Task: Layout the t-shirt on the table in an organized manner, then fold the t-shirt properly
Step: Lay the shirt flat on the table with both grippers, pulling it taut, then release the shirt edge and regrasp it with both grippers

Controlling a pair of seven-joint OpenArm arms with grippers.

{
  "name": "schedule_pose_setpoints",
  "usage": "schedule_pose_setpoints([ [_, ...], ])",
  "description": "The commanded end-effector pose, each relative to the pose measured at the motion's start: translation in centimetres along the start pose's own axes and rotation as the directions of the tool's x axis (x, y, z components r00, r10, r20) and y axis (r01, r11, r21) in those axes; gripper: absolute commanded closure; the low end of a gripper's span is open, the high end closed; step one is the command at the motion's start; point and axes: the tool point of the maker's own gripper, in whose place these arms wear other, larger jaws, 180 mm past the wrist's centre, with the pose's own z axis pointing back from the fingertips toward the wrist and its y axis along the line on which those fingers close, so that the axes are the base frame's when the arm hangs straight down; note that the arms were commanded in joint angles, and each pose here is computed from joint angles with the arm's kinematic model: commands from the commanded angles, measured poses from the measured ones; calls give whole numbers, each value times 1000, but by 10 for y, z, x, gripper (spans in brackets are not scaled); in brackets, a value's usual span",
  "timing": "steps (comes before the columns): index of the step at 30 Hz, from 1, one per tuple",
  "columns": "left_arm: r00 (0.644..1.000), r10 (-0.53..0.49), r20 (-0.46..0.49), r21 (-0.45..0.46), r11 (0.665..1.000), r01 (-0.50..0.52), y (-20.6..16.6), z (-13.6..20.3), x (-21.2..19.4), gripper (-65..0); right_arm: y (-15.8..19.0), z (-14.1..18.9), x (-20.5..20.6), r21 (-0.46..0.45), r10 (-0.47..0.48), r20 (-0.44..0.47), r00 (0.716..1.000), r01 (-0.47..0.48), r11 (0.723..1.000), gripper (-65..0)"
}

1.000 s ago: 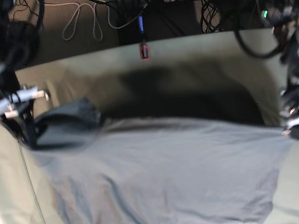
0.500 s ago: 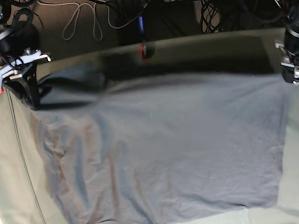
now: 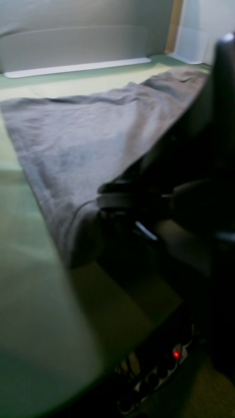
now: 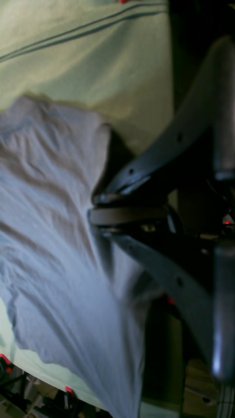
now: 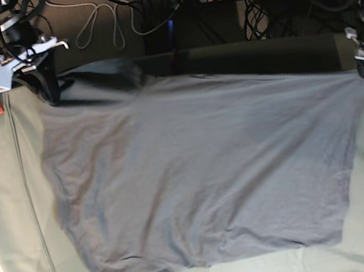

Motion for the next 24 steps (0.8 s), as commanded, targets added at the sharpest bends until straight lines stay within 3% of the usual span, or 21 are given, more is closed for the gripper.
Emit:
schedule_pose_setpoints([
  [1,1000,-6,26,-24,1000,7,-8,2,10,-1,6,2,7,32,-7,35,999,6,999,0],
  [10,999,24,42,-74,997,-21,-31,-11,16,-1,2,-15,4,39,-24,40,999,22,999,0],
  [18,994,94,45,-125,988,-88,-57,-40,26,-1,-1,-59,31,77,-23,123,992,13,997,0],
  [24,1000,-1,28,-103,995,4,-83,-77,22,-1,-16,-100,52,90,-21,163,986,6,996,0],
])
